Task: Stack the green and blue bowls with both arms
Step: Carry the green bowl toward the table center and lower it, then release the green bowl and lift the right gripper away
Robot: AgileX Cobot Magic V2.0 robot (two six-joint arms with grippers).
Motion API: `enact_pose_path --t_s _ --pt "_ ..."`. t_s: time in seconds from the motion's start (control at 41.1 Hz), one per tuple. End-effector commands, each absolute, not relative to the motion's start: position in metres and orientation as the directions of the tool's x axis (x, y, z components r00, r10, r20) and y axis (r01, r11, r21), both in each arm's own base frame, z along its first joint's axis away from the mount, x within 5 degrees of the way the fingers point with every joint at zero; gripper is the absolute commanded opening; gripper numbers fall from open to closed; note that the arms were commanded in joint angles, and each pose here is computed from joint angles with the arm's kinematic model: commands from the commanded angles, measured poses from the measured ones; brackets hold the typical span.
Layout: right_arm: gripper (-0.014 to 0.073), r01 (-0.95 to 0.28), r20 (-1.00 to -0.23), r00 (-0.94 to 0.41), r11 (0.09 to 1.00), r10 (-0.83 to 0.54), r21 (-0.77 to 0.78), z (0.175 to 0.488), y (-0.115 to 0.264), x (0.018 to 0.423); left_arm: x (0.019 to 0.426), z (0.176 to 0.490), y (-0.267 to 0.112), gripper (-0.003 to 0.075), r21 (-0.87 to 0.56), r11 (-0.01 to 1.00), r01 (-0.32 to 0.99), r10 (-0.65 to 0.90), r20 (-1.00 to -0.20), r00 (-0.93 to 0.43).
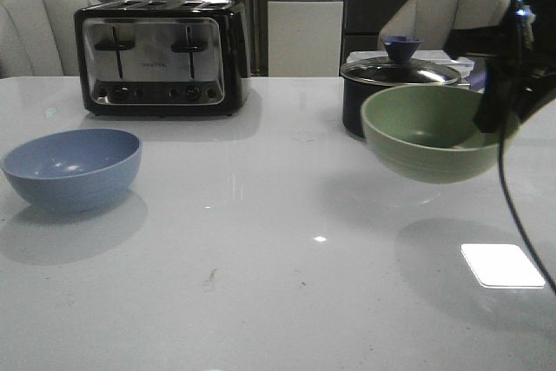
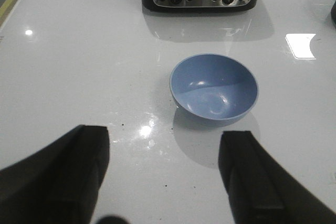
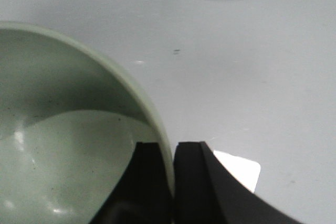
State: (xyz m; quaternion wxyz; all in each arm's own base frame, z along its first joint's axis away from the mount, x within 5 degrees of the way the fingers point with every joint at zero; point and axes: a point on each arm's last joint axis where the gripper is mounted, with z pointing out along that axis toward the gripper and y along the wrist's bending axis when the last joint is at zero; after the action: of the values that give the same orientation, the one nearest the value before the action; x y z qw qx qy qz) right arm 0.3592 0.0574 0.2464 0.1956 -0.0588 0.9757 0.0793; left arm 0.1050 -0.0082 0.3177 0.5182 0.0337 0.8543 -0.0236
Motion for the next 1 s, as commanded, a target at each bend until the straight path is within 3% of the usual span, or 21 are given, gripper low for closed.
enact_pose_path --t_s 0.0,0.316,0.657,0.73,0.9,0.973 --pt "0.0069 -0.259 -0.482 -0.86 0.957 -0.166 0.132 0.278 0.09 0.348 0.109 0.335 -0.009 0.0507 -0.01 0.996 0.088 0.022 -0.933 -0.36" --pt "0.0069 -0.442 -0.473 -0.816 0.886 -0.334 0.137 0.253 0.169 0.336 0.109 0.335 -0.009 0.0507 -0.01 0.996 0.088 0.022 -0.933 -0.36" --pt "0.0077 -0.44 -0.442 -0.829 0.887 -0.341 0.142 0.22 0.181 0.347 0.109 0.335 -0.009 0.0507 -0.012 0.996 0.088 0.021 -0.933 -0.36" --pt "0.0111 -0.439 -0.439 -0.831 0.887 -0.341 0.141 0.217 0.182 0.348 0.109 0.335 -0.009 0.0507 -0.012 0.996 0.088 0.021 -0.933 -0.36" --pt "0.0326 -0.439 -0.454 -0.825 0.888 -0.337 0.14 0.218 0.182 0.349 0.109 0.335 -0.009 0.0507 -0.012 0.996 0.088 0.021 -0.933 -0.36" --pt "0.0372 -0.441 -0.468 -0.818 0.886 -0.334 0.139 0.224 0.181 0.348 0.109 0.335 -0.009 0.0507 -0.012 0.996 0.088 0.021 -0.933 -0.36"
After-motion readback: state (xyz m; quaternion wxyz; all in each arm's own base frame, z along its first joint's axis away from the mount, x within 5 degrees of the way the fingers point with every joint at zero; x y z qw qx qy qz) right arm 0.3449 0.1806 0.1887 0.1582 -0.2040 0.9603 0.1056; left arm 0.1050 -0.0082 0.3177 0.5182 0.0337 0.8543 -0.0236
